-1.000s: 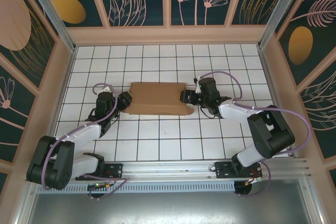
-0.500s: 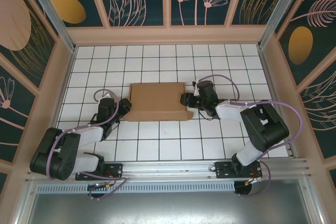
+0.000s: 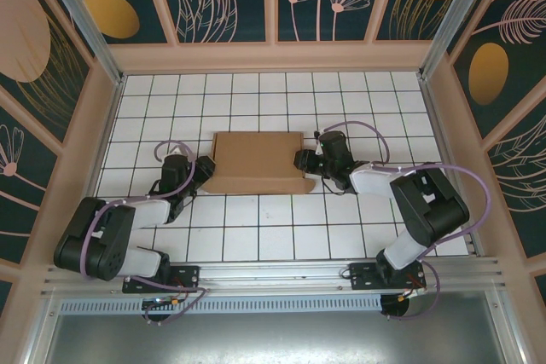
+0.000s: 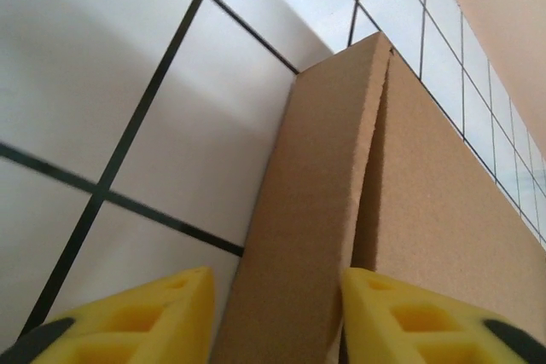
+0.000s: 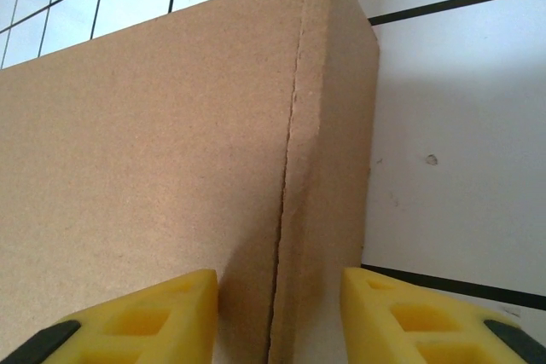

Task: Fold the paper box

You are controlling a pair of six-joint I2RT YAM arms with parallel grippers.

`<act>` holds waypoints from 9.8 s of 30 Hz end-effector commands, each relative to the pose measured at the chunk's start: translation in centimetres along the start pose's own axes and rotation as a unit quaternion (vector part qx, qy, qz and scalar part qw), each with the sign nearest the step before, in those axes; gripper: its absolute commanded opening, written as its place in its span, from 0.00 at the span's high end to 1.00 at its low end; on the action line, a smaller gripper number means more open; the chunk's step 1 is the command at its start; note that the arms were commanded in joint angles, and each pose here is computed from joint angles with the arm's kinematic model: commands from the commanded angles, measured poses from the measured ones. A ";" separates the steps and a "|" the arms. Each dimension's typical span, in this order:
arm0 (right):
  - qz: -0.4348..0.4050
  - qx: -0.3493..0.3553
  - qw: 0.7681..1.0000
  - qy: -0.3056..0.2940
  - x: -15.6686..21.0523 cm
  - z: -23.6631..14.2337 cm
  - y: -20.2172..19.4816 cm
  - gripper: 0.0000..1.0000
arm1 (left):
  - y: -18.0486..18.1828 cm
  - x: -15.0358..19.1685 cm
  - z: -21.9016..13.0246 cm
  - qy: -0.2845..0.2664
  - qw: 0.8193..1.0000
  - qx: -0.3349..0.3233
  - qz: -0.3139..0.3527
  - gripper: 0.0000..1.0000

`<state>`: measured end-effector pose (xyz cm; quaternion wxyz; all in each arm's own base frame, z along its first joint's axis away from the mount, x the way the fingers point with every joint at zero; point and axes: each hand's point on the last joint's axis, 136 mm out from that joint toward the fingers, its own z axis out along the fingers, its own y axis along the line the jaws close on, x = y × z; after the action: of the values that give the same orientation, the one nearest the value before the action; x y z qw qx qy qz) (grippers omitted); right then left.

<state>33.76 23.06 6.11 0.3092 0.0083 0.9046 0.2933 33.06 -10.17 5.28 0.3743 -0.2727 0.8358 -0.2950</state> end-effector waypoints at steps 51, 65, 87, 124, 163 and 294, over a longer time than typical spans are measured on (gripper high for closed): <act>-0.019 0.074 0.996 0.038 3.7 0.4 -3.2 0.57 | -0.2 3.0 1.3 0.056 0.994 -0.063 0.064 0.69; -0.242 0.040 0.961 -0.127 -4.6 -7.0 5.2 0.37 | -10.4 -2.3 -2.1 0.017 0.986 0.010 0.165 0.66; -0.731 -0.031 0.676 -0.083 6.8 0.2 15.1 0.30 | -6.9 6.2 2.0 0.150 0.981 0.007 0.119 0.93; -0.749 0.049 0.660 0.031 8.3 6.7 9.4 0.81 | -6.5 6.5 1.8 0.151 0.983 0.008 0.109 0.99; -0.222 0.021 0.966 -0.135 -10.4 -5.7 4.5 0.40 | -8.7 -5.3 1.4 0.026 0.989 -0.043 0.141 0.50; 0.220 -0.303 0.925 0.066 -2.1 -6.4 5.3 0.53 | -16.0 1.2 -6.9 -0.074 0.674 0.041 0.734 0.45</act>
<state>31.68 23.77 13.02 0.1611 0.1143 0.7694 0.6074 30.68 -20.45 19.10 0.5282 0.3519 0.7723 -0.0262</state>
